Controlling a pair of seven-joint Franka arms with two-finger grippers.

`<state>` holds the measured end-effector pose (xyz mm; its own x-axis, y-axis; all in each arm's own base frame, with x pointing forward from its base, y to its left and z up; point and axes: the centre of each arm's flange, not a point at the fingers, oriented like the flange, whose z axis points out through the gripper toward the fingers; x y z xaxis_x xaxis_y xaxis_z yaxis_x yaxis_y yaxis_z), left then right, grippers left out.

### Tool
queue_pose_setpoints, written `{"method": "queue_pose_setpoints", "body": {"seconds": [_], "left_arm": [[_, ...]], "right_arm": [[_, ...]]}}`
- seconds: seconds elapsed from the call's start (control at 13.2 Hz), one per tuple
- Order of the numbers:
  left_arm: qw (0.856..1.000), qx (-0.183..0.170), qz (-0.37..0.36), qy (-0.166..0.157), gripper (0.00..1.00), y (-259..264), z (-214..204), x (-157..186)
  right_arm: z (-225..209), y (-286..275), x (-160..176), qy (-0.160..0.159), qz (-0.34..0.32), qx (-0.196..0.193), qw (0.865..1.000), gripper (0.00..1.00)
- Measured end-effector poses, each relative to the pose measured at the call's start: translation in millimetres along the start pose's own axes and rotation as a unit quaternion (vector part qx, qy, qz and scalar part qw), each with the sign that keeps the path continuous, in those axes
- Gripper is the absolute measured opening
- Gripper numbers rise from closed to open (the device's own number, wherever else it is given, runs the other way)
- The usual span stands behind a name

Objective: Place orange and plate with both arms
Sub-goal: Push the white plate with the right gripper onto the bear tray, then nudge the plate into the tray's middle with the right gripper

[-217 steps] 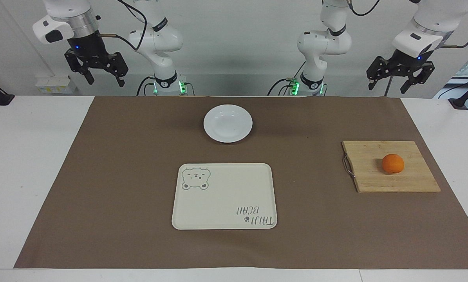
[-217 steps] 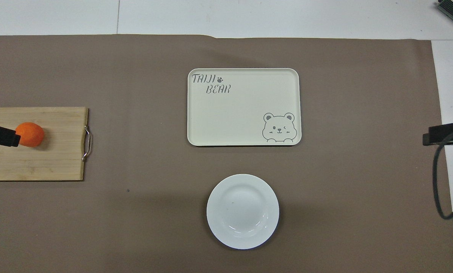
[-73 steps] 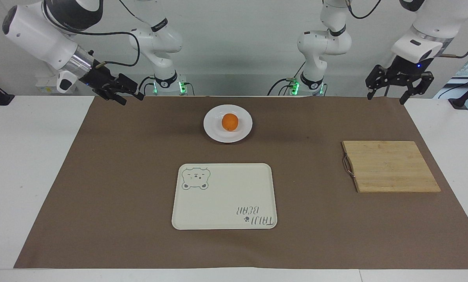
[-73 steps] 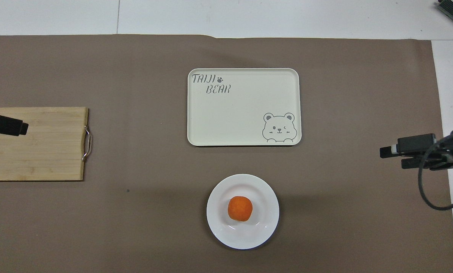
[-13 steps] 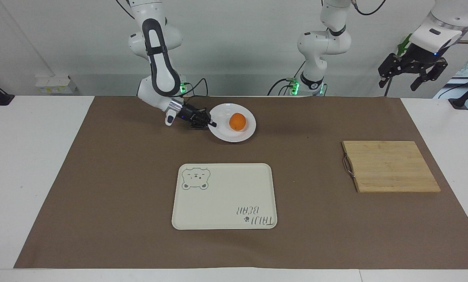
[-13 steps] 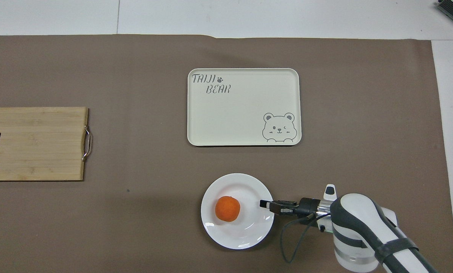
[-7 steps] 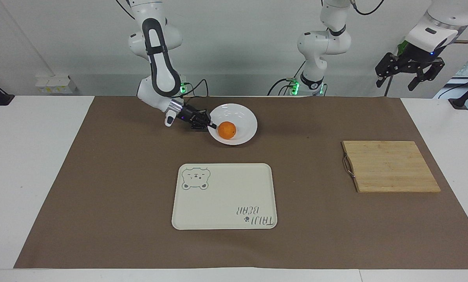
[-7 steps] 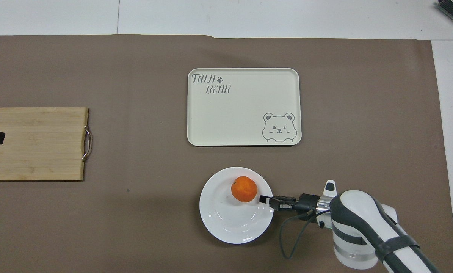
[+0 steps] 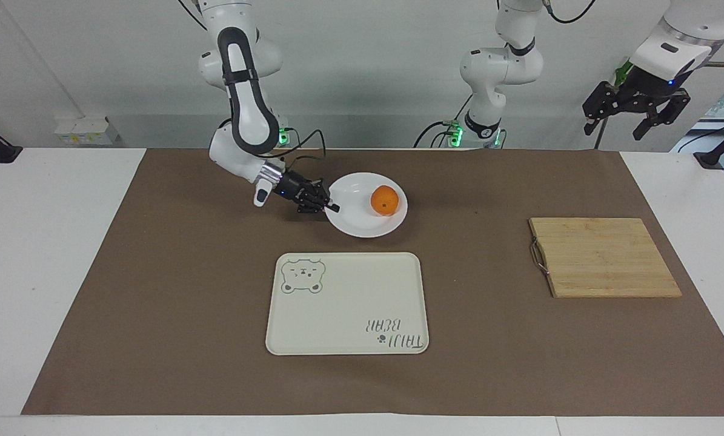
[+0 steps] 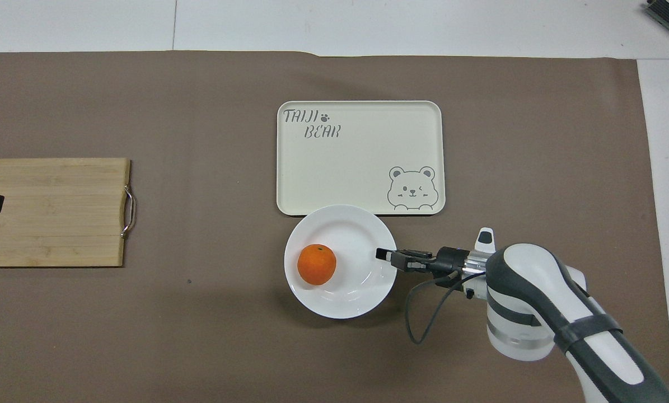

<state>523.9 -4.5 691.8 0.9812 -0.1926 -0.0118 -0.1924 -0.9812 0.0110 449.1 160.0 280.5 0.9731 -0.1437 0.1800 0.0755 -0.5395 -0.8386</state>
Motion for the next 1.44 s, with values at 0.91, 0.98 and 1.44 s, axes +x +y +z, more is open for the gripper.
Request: {"method": "queue_pose_setpoints", "body": {"seconds": [0.91, 0.98, 1.44], "left_arm": [[1.000, 0.000, 0.000, 0.000, 1.00, 0, 0, 0], [1.000, 0.000, 0.000, 0.000, 1.00, 0, 0, 0], [1.000, 0.000, 0.000, 0.000, 1.00, 0, 0, 0]], "right_arm": [[-19, 32, 154, 0.025, 0.030, -0.069, 0.997, 0.05], [-17, 37, 167, 0.030, 0.031, -0.069, 0.997, 0.05], [18, 55, 192, 0.031, 0.035, -0.074, 0.996, 0.05]]}}
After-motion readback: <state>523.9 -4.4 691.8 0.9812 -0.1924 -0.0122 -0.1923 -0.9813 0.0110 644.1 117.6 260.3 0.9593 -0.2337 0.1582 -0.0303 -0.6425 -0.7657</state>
